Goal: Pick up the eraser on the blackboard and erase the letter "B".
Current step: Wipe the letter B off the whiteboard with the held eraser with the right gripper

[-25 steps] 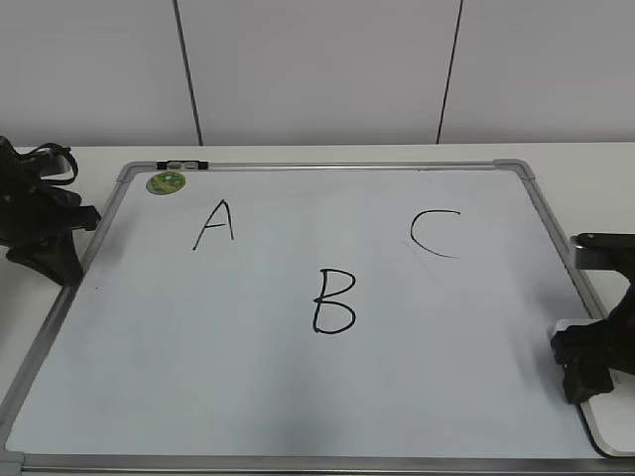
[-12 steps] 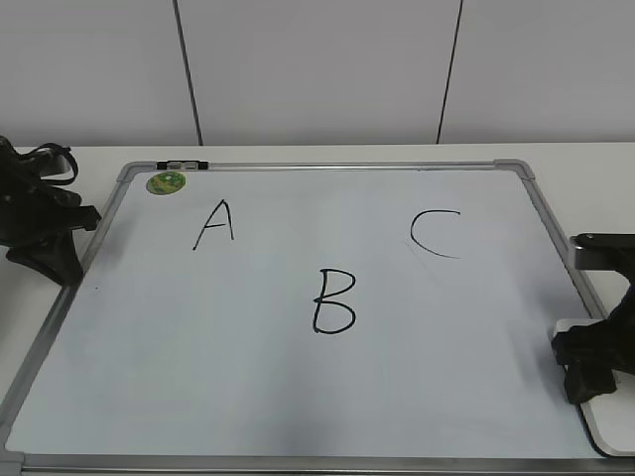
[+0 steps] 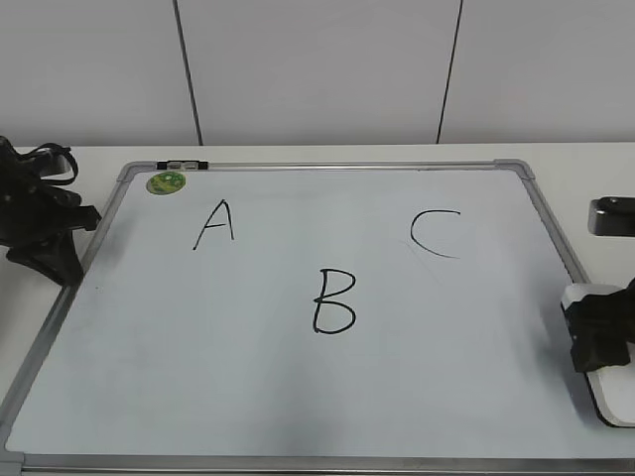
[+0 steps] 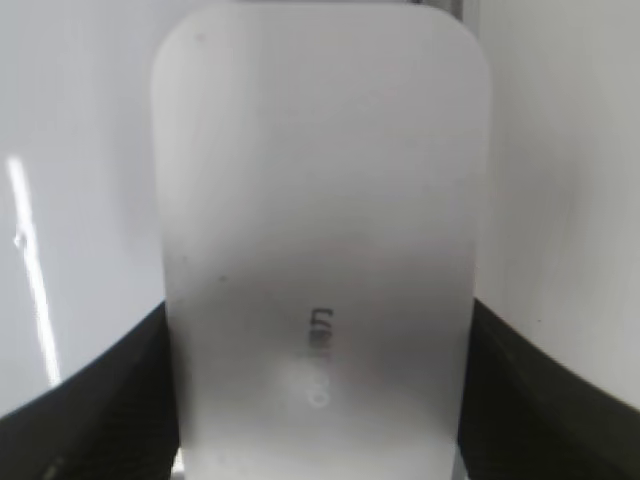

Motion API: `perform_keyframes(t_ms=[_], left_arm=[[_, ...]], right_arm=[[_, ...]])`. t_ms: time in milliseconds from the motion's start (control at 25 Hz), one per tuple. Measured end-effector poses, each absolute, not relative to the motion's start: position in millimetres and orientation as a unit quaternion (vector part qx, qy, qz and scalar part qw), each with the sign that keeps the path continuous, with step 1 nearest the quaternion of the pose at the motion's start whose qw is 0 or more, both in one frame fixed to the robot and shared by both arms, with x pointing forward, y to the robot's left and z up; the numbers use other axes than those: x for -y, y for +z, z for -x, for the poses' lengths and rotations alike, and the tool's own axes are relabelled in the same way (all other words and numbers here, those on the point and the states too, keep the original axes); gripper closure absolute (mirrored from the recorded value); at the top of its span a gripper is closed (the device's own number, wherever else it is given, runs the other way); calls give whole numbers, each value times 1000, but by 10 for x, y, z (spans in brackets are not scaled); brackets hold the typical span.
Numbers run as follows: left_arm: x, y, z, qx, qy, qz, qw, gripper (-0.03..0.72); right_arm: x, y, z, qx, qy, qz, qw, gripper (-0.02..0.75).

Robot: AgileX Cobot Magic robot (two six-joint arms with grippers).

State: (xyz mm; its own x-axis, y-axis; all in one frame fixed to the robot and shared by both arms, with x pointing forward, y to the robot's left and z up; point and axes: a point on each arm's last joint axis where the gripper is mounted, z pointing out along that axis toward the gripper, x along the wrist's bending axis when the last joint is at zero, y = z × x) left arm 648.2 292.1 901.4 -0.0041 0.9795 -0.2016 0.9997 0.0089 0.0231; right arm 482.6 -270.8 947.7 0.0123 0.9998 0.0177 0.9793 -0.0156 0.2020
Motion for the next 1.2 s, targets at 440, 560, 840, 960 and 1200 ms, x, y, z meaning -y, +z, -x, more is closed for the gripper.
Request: perform_keyframes(t_ms=[440,560,840,960,1200], left_arm=[[-2921,9014,-6482,-706,-63,-701,80,676],[-2921,9014,-6482,-706,-63,-701,80,676],[-2921,9014,-6482,-706,-63,-701,80,676],[-2918,9014,-6482,-706,-64,-700,81,676],[-2918,9014,-6482,-706,-64,-700,81,676]], right_arm=[[2247,9989,-4995,-772,121,-621,52,188],[2067,10178,-5111,-786,134,-601,51,188],[1601,10228,-5455,-821,116,-559,29,188],[1404,10161,-5603,-831,110,-545,22,188],[1011,9937,-5896,-853,88,-515,14,188]])
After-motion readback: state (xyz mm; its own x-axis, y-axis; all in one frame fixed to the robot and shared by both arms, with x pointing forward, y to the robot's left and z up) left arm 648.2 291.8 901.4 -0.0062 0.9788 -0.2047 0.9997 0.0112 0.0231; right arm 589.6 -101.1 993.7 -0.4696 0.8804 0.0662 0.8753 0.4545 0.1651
